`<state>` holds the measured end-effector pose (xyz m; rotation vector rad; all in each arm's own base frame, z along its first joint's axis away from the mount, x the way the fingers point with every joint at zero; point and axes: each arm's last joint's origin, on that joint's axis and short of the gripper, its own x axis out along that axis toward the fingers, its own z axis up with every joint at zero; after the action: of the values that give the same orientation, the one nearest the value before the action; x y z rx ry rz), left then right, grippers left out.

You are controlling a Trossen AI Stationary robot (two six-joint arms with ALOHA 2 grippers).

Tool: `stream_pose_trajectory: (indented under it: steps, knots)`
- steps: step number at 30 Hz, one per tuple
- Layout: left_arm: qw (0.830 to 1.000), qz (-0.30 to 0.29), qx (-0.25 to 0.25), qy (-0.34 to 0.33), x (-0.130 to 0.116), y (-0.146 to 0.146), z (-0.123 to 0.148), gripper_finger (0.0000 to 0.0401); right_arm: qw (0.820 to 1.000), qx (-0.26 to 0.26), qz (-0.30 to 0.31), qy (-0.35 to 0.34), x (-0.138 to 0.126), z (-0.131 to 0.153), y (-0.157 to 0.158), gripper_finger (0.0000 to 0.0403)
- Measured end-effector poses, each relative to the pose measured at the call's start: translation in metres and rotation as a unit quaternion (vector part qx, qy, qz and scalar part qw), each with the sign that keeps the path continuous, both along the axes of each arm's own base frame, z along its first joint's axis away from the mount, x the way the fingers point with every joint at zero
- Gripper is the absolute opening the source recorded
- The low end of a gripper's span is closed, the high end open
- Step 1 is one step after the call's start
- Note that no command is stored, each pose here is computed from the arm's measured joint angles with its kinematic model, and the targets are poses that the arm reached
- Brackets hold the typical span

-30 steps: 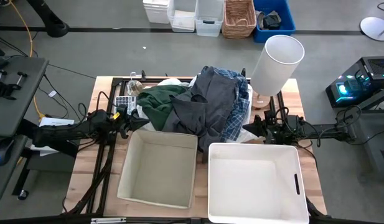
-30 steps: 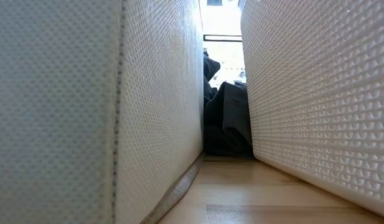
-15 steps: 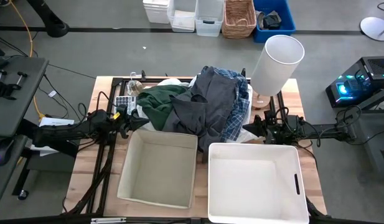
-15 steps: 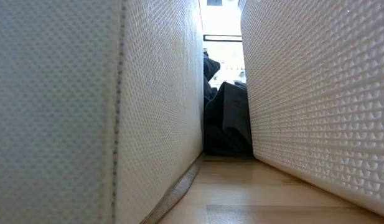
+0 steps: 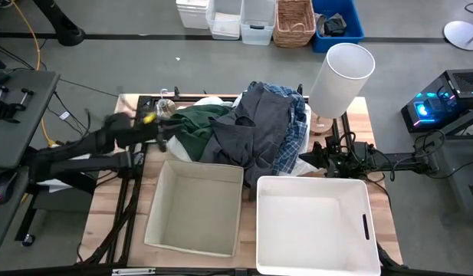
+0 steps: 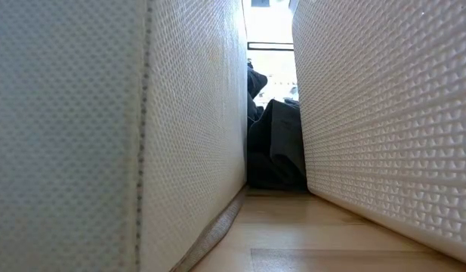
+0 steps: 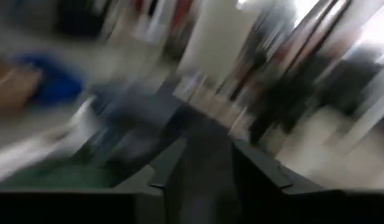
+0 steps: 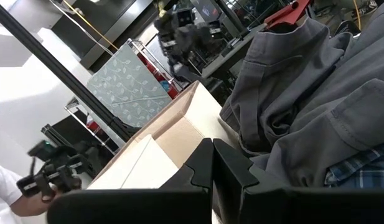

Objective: Sort clothes

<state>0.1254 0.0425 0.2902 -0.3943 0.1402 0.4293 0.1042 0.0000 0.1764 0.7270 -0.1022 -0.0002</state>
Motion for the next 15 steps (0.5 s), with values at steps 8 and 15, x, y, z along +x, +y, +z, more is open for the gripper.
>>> stream_pose_trajectory:
  steps: [8,15]
  knots:
    - [0.966,0.045,-0.033,0.254,0.047,0.042,0.019,0.0243,1.0,0.0,0.0,0.001,0.0,0.0,0.0,0.0]
    - [0.907,0.013,-0.026,0.42,0.086,0.067,0.013,0.0291,1.0,0.0,0.0,0.001,0.0,0.0,0.0,0.0]
